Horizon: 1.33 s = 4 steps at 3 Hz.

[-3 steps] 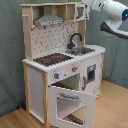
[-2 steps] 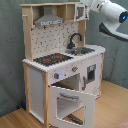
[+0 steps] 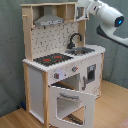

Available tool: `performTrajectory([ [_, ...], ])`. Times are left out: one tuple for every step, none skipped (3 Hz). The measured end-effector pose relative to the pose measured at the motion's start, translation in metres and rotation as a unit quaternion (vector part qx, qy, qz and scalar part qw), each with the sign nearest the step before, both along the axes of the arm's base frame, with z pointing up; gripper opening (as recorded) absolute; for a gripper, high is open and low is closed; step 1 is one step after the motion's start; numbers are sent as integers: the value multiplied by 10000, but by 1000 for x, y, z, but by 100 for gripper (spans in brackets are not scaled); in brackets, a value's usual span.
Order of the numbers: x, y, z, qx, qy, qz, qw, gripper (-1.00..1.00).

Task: Play with the kitchen

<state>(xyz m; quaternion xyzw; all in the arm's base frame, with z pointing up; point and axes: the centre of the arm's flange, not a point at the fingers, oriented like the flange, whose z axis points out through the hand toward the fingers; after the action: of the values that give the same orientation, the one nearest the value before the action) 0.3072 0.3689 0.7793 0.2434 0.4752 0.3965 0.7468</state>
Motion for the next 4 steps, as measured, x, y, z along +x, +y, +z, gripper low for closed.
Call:
performTrajectory([
  [3,10,-9,238,-125,24,9996,100],
  [6,19,-18,483,-276,31,9984,100],
  [8,27,-26,757,-442,38,9961,100],
  [9,35,-33,1058,-630,32,9924,100],
])
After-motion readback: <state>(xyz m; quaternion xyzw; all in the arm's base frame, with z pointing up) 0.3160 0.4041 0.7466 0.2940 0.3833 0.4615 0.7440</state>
